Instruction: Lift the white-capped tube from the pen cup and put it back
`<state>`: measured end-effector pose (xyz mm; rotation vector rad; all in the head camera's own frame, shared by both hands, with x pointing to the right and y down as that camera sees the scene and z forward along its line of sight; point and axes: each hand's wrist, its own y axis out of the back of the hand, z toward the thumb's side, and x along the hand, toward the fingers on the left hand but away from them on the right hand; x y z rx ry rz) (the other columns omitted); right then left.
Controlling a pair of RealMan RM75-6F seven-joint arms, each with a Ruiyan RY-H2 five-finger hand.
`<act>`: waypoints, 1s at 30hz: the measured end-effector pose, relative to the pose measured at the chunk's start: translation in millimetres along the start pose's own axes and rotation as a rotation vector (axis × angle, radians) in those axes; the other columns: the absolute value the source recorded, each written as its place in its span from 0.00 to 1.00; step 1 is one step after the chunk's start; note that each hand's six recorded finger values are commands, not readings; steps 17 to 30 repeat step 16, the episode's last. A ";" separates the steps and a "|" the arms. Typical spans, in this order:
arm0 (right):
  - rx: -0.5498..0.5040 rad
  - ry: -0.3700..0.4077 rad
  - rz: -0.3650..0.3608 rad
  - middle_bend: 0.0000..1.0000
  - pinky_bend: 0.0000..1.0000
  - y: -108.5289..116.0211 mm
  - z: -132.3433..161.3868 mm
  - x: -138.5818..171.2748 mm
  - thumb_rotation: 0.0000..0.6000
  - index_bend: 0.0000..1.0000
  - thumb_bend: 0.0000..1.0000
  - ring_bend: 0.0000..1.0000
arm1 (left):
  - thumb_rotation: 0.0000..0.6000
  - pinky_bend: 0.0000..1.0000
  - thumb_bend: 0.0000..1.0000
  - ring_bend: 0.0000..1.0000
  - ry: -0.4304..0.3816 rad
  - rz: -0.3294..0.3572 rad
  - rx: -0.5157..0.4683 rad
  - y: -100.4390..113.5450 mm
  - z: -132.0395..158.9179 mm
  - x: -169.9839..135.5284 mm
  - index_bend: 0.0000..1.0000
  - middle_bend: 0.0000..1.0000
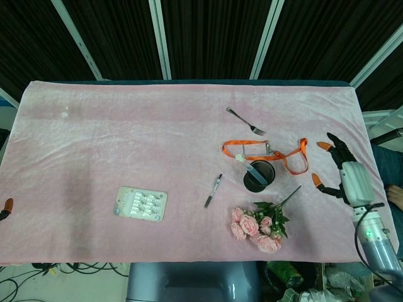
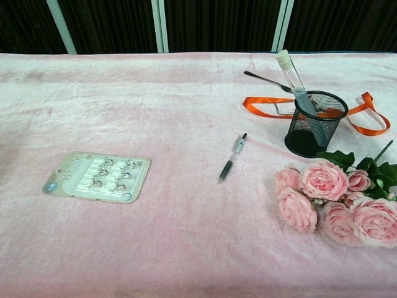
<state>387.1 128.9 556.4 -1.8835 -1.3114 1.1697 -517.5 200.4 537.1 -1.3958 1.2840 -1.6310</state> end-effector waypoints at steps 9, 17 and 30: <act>0.311 -0.064 -0.086 0.03 0.16 1.0 -32.3 87.3 1.00 0.17 0.28 0.06 | 1.00 0.01 0.34 0.00 -0.001 0.021 0.014 5.0 -3.2 1.2 0.13 0.09; 0.390 -0.101 -0.100 0.03 0.16 -0.7 -42.1 116.3 1.00 0.16 0.27 0.05 | 1.00 0.01 0.34 0.00 -0.020 0.020 0.014 6.4 -4.0 1.7 0.13 0.09; 0.390 -0.101 -0.100 0.03 0.16 -0.7 -42.1 116.3 1.00 0.16 0.27 0.05 | 1.00 0.01 0.34 0.00 -0.020 0.020 0.014 6.4 -4.0 1.7 0.13 0.09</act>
